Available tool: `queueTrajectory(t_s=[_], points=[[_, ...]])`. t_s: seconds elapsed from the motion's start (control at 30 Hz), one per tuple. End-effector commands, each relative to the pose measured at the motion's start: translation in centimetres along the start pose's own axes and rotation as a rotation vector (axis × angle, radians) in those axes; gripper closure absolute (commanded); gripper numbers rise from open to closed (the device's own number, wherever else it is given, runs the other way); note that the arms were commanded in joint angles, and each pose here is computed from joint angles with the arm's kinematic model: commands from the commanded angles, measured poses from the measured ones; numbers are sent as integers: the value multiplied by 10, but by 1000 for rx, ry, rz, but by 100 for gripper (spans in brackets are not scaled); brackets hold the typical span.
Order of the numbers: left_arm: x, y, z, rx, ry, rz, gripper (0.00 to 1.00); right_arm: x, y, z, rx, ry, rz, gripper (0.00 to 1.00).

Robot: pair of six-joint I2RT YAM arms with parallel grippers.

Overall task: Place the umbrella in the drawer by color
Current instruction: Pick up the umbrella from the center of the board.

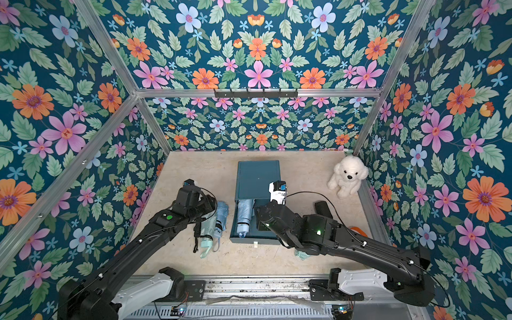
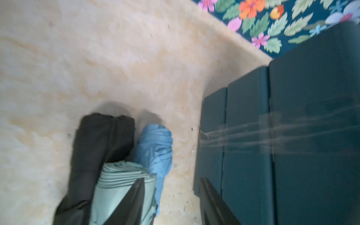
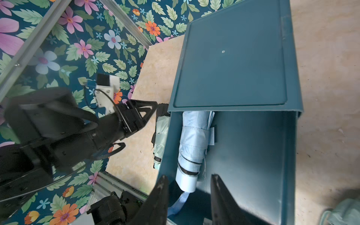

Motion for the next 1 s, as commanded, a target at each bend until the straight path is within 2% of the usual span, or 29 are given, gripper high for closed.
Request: queueTrajectory(t_s=[0.0, 0.13, 0.3, 0.4, 0.5, 0.63, 0.83, 0.9, 0.97], points=[[14, -6, -17, -32, 120, 0, 51, -4, -5, -6, 37, 17, -40, 60], [35, 4, -18, -13, 131, 59, 50, -7, -4, -14, 50, 36, -44, 60], [59, 29, 0, -1, 16, 153, 49, -8, -3, -20, 69, 31, -55, 60], [63, 41, 15, 20, -84, 199, 49, -7, -2, -22, 71, 33, -56, 60], [60, 46, 30, 50, -195, 215, 43, -7, -2, -24, 67, 40, -58, 59], [66, 55, 34, 77, -210, 249, 41, -6, -1, -25, 64, 45, -60, 57], [80, 66, 36, 68, -208, 280, 47, -10, -5, -24, 76, 29, -71, 55], [83, 68, 37, 69, -213, 287, 53, -12, -6, -23, 81, 22, -74, 55], [88, 72, 38, 71, -216, 306, 64, -13, -7, -23, 84, 17, -79, 55]])
Point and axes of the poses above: each gripper's point midway between its finger pads, its own x axis out along the fingers, its own z axis along the line the jaws close on, y = z × x, the point moved 6 cm from there along -x, back along the fingers, and after that the axes turned 10 degrees about x, right-handed, at the moved point
